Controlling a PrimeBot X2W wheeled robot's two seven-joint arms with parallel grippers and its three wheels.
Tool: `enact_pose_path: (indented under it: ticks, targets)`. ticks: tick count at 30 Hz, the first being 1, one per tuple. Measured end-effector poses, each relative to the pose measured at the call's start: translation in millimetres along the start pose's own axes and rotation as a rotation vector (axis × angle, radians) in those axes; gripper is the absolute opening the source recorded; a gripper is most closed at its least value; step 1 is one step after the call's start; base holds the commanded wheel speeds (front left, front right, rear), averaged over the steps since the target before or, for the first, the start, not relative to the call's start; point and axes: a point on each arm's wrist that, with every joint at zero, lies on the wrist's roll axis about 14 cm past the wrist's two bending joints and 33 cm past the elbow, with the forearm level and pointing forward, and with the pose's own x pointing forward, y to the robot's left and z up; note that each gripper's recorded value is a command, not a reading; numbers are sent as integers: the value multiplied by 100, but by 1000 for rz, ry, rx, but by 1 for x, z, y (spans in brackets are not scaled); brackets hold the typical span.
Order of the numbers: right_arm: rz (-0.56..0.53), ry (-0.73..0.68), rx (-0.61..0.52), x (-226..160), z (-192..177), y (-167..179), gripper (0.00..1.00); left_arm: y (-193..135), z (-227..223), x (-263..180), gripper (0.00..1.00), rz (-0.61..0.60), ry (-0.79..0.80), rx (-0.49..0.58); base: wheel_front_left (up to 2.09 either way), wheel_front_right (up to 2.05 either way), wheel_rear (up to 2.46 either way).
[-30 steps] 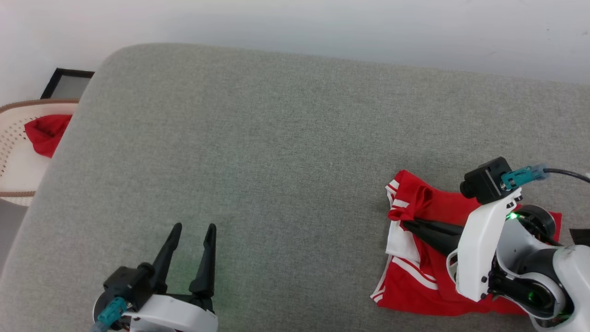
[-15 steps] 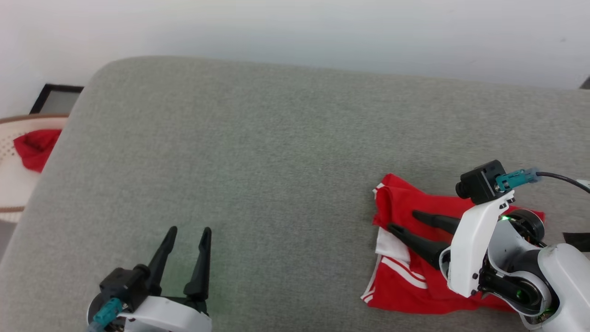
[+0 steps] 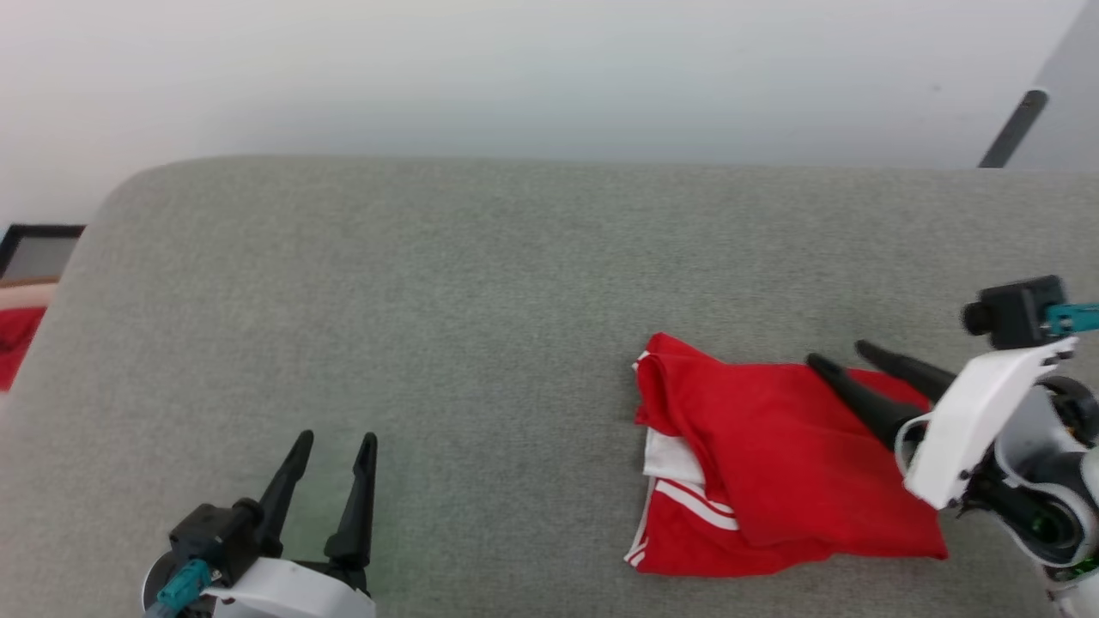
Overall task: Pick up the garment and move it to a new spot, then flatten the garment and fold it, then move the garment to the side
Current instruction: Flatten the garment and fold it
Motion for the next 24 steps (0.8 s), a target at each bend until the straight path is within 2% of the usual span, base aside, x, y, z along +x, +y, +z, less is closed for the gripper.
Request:
enact_pose_path:
  ticks: [5,10,24]
  targets:
    - [-122,-102,30,-24,9,-36,100,-12,-2,5,100,-40,8,-6,0,0,0]
    - [-195,-192,30,-47,6,-54,100,-17,-1,6,100,-65,9,-4,0,0,0]
    - [-341,-499,-39,-110,1,-71,100,-14,11,-8,100,-54,-25,-7,0,0,0]
